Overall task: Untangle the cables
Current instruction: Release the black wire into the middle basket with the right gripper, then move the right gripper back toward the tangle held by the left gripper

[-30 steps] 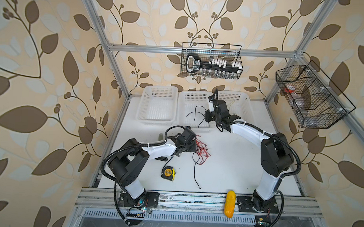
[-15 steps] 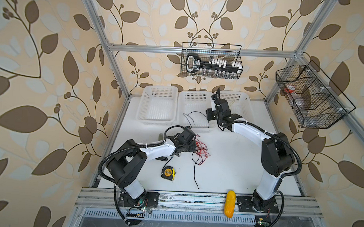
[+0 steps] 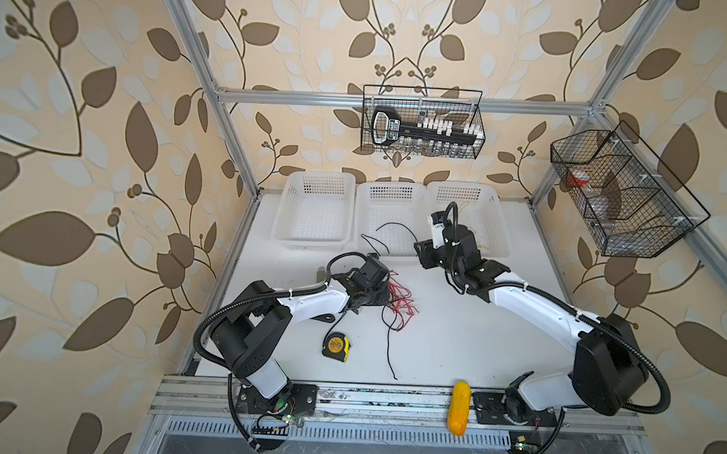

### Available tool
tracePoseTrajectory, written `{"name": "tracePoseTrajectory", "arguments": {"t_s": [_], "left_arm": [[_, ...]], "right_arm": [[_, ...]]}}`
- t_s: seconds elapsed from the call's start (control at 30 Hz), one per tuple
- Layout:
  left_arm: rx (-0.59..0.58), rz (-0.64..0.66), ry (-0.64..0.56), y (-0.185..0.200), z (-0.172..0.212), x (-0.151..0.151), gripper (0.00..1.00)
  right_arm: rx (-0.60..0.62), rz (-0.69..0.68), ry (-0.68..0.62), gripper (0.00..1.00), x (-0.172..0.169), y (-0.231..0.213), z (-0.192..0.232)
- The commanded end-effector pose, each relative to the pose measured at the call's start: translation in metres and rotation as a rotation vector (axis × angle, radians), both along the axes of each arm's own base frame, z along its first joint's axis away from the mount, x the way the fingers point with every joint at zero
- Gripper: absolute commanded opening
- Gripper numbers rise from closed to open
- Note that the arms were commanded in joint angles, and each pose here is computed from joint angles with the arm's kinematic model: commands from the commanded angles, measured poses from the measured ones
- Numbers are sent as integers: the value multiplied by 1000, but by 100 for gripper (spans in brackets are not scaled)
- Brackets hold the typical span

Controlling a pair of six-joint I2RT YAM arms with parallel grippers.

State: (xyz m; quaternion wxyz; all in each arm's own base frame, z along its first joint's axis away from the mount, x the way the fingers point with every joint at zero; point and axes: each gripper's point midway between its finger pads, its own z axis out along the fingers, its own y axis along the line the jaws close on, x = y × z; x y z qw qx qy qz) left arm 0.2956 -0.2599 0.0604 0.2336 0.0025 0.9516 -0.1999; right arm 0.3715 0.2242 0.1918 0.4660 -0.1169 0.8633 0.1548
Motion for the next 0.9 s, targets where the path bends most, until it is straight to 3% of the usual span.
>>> {"name": "tracePoseTrajectory", "arguments": {"t_s": [0.0, 0.37, 0.63, 0.87], "left_arm": [[-28, 37, -46, 5, 16, 6, 0], [-12, 29, -29, 7, 17, 2, 2], [-20, 32, -17, 10, 19, -3, 3], [-39, 44, -20, 11, 24, -6, 5]], "right_arm": [[1, 29, 24, 46, -26, 8, -10], [-82, 72, 105, 47, -102, -2, -49], [-48, 56, 123, 47, -122, -11, -64], [-40, 135, 123, 47, -133, 6, -65]]}}
